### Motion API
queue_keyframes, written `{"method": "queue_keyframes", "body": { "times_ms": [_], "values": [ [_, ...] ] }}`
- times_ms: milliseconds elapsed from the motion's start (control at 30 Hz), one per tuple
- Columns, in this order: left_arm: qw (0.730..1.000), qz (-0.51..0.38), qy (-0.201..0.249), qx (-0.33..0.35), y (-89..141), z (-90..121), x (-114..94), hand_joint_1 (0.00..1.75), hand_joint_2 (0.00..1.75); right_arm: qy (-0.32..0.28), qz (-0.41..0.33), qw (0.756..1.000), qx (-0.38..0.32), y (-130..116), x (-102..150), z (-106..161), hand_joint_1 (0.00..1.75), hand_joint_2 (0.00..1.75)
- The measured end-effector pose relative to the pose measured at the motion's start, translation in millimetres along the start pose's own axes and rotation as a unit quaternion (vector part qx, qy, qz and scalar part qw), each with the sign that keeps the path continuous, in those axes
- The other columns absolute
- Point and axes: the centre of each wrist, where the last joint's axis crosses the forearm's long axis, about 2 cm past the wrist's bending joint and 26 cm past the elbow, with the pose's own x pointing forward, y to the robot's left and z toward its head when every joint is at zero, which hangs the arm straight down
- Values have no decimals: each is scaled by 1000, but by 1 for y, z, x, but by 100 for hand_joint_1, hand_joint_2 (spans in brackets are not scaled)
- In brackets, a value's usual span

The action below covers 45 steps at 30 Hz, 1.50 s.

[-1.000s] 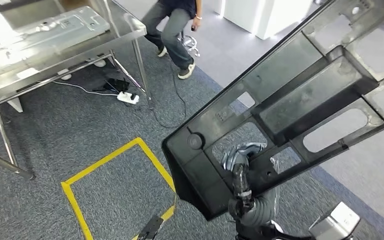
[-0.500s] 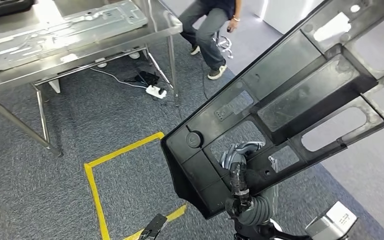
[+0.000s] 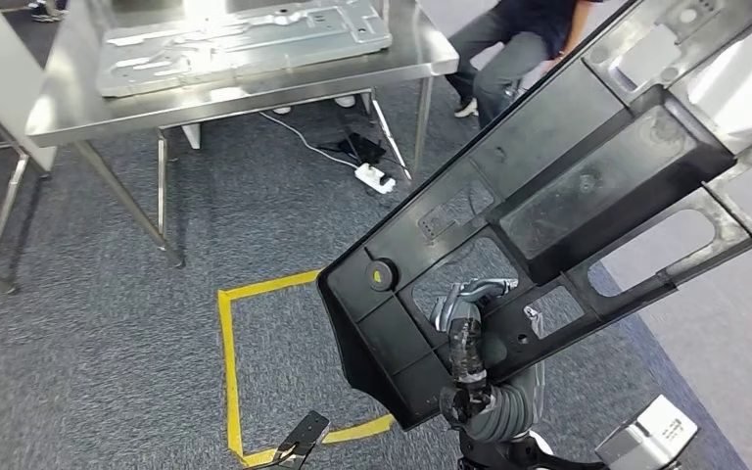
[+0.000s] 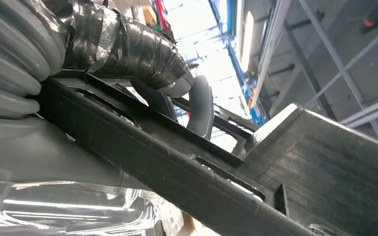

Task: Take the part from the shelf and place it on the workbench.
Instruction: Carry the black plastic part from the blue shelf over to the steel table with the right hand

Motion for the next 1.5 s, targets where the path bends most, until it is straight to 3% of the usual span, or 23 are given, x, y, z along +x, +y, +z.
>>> {"method": "queue_keyframes", "body": {
  "times_ms": [900,1133,1500],
  "values": [
    [1000,-4,-6,13,-6,1,19,0,175,17,-7,1000,-9,1,-2,0,175,175],
    [1000,5,-12,20,-10,3,23,0,175,34,-124,988,-79,-5,-6,-4,175,175],
    [1000,4,-14,14,-12,3,28,0,175,36,-125,985,-114,-10,-7,-4,175,175]
  ]
}}
